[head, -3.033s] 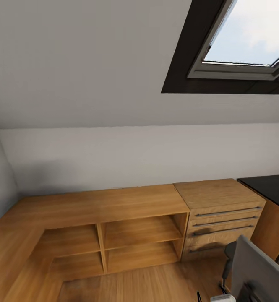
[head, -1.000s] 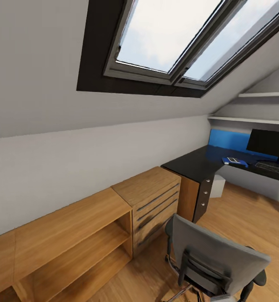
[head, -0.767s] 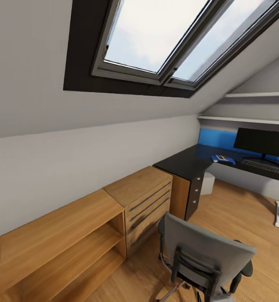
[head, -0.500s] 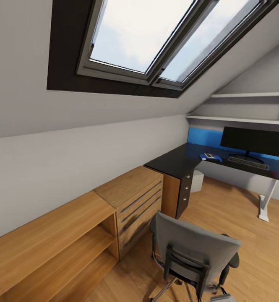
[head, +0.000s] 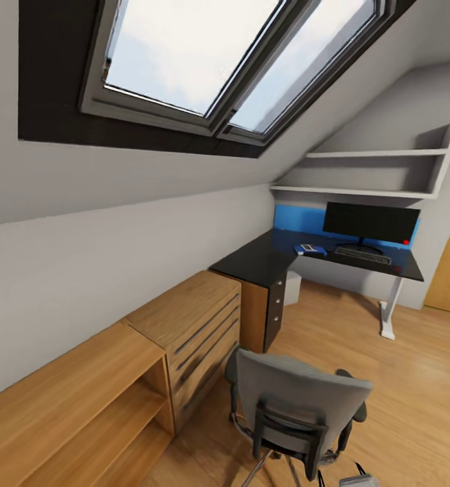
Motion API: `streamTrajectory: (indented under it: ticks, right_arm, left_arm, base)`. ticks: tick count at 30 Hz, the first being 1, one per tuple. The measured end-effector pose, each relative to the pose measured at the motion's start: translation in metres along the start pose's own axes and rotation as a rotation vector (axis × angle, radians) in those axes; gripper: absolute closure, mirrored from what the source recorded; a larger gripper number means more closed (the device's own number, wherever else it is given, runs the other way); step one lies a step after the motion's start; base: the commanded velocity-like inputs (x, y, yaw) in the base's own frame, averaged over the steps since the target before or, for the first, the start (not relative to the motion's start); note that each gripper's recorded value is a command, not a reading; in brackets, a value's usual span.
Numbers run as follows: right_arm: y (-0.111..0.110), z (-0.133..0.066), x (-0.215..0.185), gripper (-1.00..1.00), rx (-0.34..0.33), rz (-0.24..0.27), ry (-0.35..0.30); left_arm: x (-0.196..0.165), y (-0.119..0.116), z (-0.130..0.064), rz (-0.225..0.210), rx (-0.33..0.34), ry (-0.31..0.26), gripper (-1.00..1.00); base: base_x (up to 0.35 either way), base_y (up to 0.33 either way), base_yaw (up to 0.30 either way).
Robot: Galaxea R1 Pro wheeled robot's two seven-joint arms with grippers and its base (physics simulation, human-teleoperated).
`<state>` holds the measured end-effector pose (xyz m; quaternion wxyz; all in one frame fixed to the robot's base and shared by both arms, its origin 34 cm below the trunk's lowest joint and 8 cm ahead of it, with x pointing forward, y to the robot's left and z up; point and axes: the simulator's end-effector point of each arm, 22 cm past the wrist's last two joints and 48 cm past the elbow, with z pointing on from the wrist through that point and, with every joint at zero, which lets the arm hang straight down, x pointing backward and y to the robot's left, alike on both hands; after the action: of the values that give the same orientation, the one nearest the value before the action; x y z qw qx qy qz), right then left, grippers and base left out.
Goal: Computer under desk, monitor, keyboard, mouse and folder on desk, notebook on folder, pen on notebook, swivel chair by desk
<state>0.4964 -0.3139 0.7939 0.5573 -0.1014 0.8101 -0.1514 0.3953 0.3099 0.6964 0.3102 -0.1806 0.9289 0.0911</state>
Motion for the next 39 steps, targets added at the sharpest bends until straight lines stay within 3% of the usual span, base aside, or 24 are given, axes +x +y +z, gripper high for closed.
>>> streamTrajectory:
  ticks: [20,39]
  right_arm:
    - [0.0000,0.0000,-0.0001,-1.00,0.000,0.000,-0.001]
    - [0.0000,0.0001,0.0000,-1.00,0.000,0.000,0.000]
  left_arm:
    - [0.0000,0.0001,0.0000,0.000,-0.001,0.000,-1.00]
    - [0.0001,0.0001,0.0001,0.000,-0.001,0.001,-1.00]
  base:
    - [0.066,0.127,-0.296]
    - [0.051,0.237,-0.294]
